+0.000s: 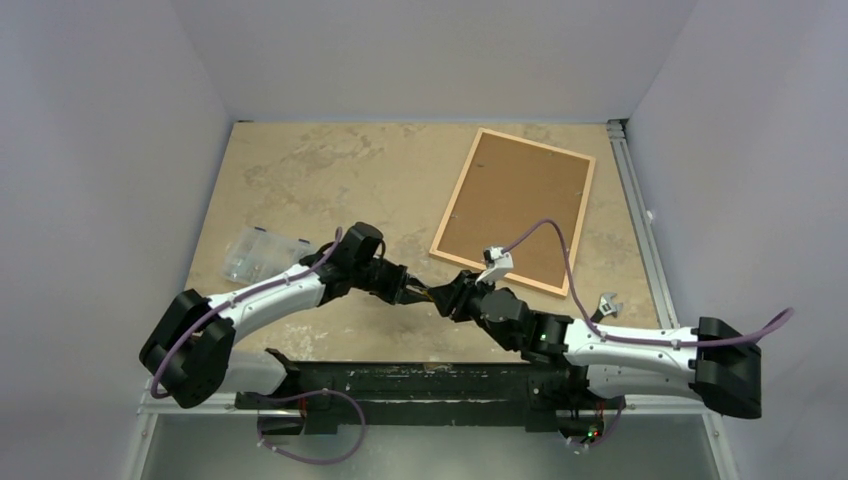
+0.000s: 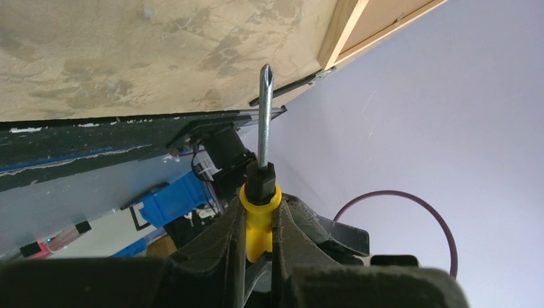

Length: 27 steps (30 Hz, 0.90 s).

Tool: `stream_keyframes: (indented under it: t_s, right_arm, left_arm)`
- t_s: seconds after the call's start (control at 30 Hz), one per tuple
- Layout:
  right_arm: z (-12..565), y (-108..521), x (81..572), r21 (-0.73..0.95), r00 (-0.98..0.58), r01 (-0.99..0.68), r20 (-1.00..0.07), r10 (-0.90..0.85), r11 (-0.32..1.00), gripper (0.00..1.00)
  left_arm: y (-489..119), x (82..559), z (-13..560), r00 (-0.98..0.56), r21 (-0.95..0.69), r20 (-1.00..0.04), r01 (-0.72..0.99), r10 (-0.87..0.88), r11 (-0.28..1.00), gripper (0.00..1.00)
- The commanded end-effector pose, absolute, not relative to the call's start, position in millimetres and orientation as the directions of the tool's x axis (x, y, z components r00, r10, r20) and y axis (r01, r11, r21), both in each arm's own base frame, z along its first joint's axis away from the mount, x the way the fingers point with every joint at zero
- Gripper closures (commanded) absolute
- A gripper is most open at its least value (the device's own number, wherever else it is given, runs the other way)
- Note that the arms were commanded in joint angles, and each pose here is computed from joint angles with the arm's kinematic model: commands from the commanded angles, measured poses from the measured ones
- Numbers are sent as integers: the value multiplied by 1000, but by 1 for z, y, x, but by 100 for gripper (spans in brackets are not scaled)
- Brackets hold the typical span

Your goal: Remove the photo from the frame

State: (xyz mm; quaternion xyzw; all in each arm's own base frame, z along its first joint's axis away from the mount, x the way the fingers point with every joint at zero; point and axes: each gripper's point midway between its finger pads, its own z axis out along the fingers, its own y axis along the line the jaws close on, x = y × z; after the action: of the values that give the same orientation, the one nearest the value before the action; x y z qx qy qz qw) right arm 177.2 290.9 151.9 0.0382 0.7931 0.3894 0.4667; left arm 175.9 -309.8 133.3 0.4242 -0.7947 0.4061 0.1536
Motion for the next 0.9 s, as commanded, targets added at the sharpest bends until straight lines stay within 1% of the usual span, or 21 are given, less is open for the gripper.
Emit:
stream_keyframes:
  t_s: [0.0, 0.13, 0.3, 0.33, 0.43, 0.57, 0.67, 0.7, 0.73, 0.77, 0.8, 0.87]
  right_arm:
    - [167, 305, 186, 682, -547, -275, -691, 473, 677, 65]
    - [161, 305, 186, 675, -557, -266, -690, 462, 688, 62]
    - [150, 299, 185, 663, -569, -231, -686, 454, 713, 68]
    - [149, 299, 185, 662, -573, -230, -685, 450, 714, 67]
    - [144, 298, 183, 645, -581, -232, -692, 428, 728, 62]
    - [141, 294, 182, 634, -582, -225, -696, 420, 740, 63]
    - [142, 292, 183, 631, -576, -222, -700, 422, 743, 70]
    - [143, 291, 184, 627, -571, -223, -704, 422, 746, 75]
    - [145, 291, 185, 624, -567, -222, -708, 421, 749, 84]
    - [145, 290, 185, 619, -568, -214, -708, 419, 756, 96]
    - [145, 290, 186, 616, -570, -205, -707, 418, 761, 100]
    - [145, 291, 187, 605, -571, -204, -712, 409, 769, 100]
  left_arm:
    - [-315, 181, 154, -593, -551, 624, -795, -509, 251, 100]
    - [-313, 181, 152, -583, -547, 625, -802, -519, 242, 100]
    - [-314, 183, 153, -572, -550, 637, -807, -516, 216, 100]
    - [-313, 184, 153, -568, -549, 639, -809, -518, 209, 100]
    - [-314, 186, 155, -564, -555, 644, -809, -516, 192, 100]
    - [-315, 188, 156, -563, -557, 647, -809, -514, 185, 100]
    - [-316, 189, 158, -567, -564, 646, -805, -511, 181, 100]
    - [-316, 189, 159, -571, -566, 644, -803, -509, 185, 100]
    - [-316, 189, 159, -575, -569, 642, -801, -508, 188, 100]
    - [-316, 189, 159, -579, -573, 639, -798, -507, 189, 100]
    - [-316, 189, 158, -580, -575, 636, -796, -509, 189, 100]
    - [-317, 193, 160, -602, -608, 617, -773, -506, 179, 100]
